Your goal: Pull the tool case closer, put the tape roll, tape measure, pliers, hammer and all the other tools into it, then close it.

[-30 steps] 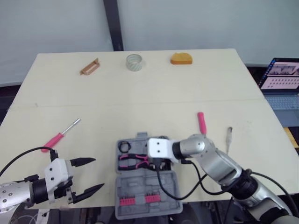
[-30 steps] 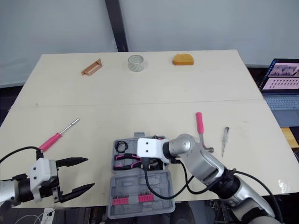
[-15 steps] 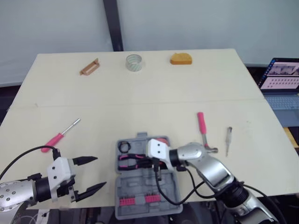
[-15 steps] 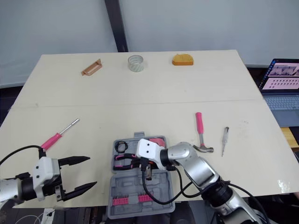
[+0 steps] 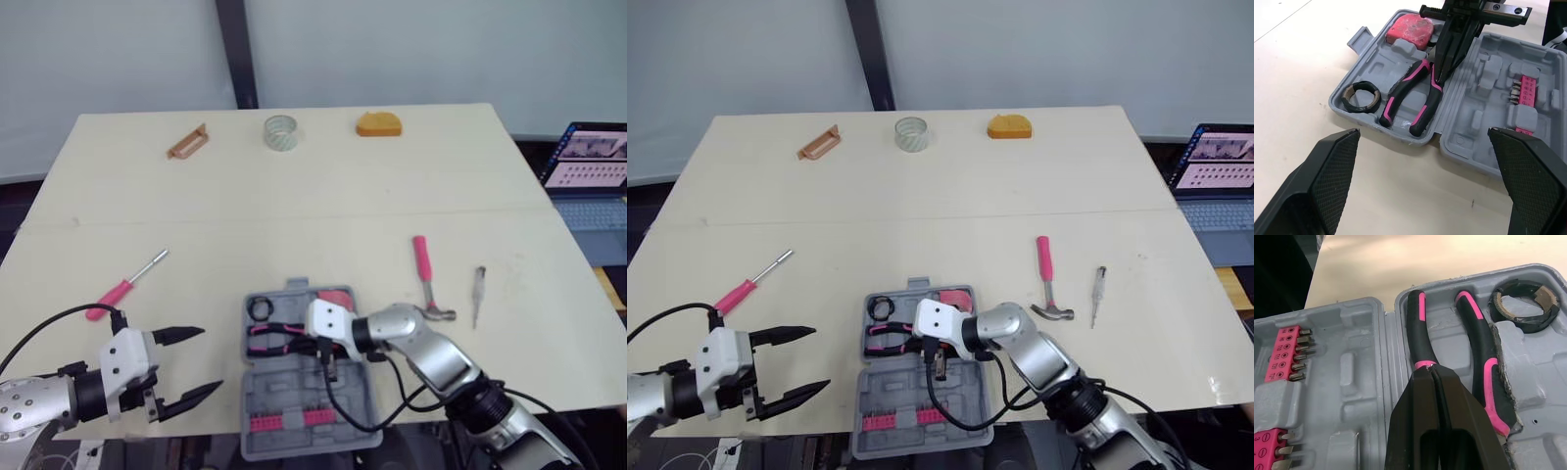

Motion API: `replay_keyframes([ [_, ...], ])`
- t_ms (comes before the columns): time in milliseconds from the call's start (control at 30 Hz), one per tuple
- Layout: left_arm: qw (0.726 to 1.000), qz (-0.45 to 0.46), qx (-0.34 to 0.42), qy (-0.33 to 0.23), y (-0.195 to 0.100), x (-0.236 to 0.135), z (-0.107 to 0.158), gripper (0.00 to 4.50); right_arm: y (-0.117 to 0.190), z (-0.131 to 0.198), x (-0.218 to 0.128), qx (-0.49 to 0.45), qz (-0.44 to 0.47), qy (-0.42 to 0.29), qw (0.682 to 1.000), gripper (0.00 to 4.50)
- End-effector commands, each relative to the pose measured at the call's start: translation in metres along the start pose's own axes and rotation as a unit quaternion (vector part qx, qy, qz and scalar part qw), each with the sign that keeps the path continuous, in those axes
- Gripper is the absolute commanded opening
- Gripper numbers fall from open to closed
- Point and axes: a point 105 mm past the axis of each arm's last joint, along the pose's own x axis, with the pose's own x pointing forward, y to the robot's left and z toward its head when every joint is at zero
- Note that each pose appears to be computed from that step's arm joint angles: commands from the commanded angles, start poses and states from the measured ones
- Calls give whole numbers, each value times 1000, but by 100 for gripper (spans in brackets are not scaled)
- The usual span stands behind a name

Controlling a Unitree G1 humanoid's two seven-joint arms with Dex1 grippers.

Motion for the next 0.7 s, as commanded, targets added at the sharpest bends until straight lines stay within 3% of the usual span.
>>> replay_keyframes([
  [33,1000,2,6,1,1,0,2,450,3,-46,3,49,-13,93,994,8],
  [700,1000,0,6,2,2,2,0,450,6,-76,0,81,-10,185,979,8],
])
